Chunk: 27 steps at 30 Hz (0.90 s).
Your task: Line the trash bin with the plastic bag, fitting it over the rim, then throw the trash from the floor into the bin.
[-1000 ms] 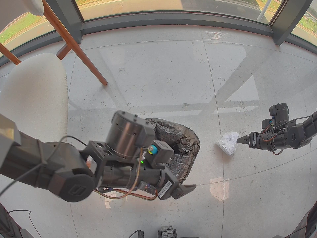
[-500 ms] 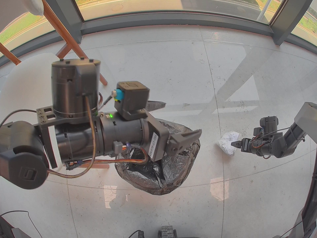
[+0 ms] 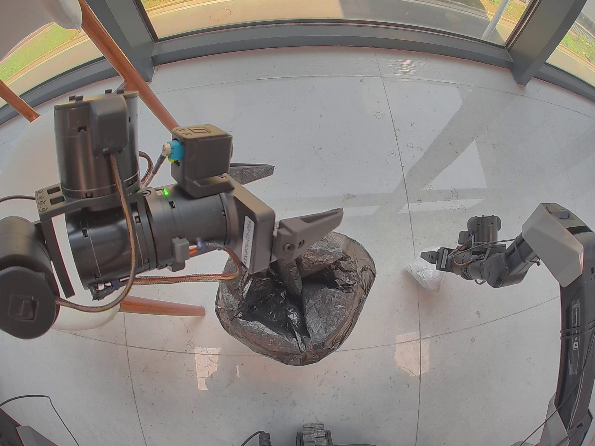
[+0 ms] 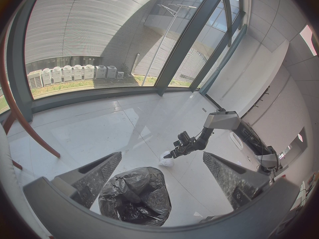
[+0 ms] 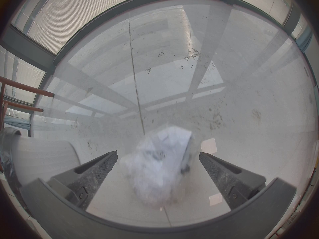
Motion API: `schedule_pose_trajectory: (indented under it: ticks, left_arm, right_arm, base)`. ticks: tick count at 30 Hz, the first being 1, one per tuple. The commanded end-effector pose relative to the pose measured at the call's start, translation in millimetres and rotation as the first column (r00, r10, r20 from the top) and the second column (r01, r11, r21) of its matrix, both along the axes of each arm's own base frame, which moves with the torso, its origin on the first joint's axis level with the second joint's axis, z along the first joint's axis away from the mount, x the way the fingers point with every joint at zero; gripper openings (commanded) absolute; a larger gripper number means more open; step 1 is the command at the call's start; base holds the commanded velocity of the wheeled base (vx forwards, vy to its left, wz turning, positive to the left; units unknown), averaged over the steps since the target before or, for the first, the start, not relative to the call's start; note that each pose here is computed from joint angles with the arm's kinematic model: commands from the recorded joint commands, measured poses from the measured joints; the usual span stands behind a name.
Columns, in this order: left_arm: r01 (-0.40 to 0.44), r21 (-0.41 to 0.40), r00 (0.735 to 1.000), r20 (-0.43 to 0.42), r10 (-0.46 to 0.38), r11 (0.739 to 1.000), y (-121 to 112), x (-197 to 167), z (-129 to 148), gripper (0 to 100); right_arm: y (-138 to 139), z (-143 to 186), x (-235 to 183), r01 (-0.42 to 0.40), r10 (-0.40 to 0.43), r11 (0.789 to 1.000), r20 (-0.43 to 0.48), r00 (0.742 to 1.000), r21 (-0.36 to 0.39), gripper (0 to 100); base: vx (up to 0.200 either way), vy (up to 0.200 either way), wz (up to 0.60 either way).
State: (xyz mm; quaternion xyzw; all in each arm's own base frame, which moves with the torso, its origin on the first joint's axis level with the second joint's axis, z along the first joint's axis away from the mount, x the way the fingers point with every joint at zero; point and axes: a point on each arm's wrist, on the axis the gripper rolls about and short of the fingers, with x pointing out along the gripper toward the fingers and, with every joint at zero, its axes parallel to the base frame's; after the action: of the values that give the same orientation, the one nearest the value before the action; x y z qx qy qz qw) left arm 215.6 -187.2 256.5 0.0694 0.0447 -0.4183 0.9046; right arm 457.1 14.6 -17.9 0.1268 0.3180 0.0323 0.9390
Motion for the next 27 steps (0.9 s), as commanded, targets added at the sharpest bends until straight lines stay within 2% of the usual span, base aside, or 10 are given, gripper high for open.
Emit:
schedule_pose_trajectory:
  ticks: [1, 5, 6, 10, 14, 17, 18, 19, 22, 27]
  left_arm:
    - [-0.034, -0.004, 0.999, -0.003, 0.034, 0.999, 8.8, 3.8, -0.8, 100]
    - [-0.035, -0.006, 0.999, -0.001, 0.035, 0.999, 8.8, 4.6, 0.1, 100]
    - [-0.035, -0.006, 0.999, -0.001, 0.035, 0.999, 8.5, 4.9, 0.2, 100]
    - [-0.039, -0.005, 0.999, -0.002, 0.039, 0.999, 8.6, 5.5, -0.3, 100]
    - [-0.040, -0.006, 0.999, 0.002, 0.040, 0.999, 9.5, 5.1, 0.3, 100]
    - [-0.039, -0.008, 0.999, 0.002, 0.039, 0.999, 9.7, 4.8, 0.7, 100]
    - [-0.039, -0.008, 0.999, 0.002, 0.039, 0.999, 9.7, 4.8, 0.7, 100]
    - [-0.039, -0.008, 0.999, 0.002, 0.039, 0.999, 10.0, 4.4, 0.7, 100]
    - [-0.040, -0.010, 0.999, 0.004, 0.040, 0.999, 10.5, 4.4, 1.3, 100]
    - [-0.057, -0.020, 0.998, 0.016, 0.057, 0.998, 16.2, 5.5, 5.4, 100]
  right_arm:
    - [-5.5, -46.2, 24.4, 0.020, -0.020, 1.000, -0.016, 1.000, -0.008, 100]
    - [-6.1, -54.5, 30.7, 0.021, -0.021, 1.000, -0.009, 1.000, -0.007, 100]
    - [-5.3, -58.2, 31.9, 0.020, -0.020, 1.000, -0.010, 1.000, -0.007, 0]
    - [-4.7, -63.2, 31.8, 0.021, -0.021, 1.000, -0.018, 1.000, -0.009, 0]
    - [-0.9, -53.3, 31.0, 0.013, -0.013, 1.000, -0.002, 1.000, -0.009, 0]
    - [3.5, -3.8, 27.3, 0.002, -0.002, 1.000, 0.073, 0.997, -0.005, 0]
    - [5.0, 2.9, 25.4, -0.005, 0.005, 1.000, 0.079, 0.997, -0.002, 0]
    - [12.9, 30.7, 16.2, -0.028, 0.028, 1.000, 0.111, 0.993, 0.003, 0]
    - [31.3, 83.8, -9.5, -0.089, 0.086, 0.996, 0.173, 0.981, 0.013, 0]
    - [64.4, 172.3, -58.8, -0.221, 0.200, 0.975, 0.330, 0.922, 0.027, 0]
  base:
    - [0.000, 0.000, 0.00]
    - [0.000, 0.000, 0.00]
    - [0.000, 0.000, 0.00]
    - [0.000, 0.000, 0.00]
    - [0.000, 0.000, 0.00]
    - [0.000, 0.000, 0.00]
    - [0.000, 0.000, 0.00]
    - [0.000, 0.000, 0.00]
    - [0.000, 0.000, 0.00]
    - [0.000, 0.000, 0.00]
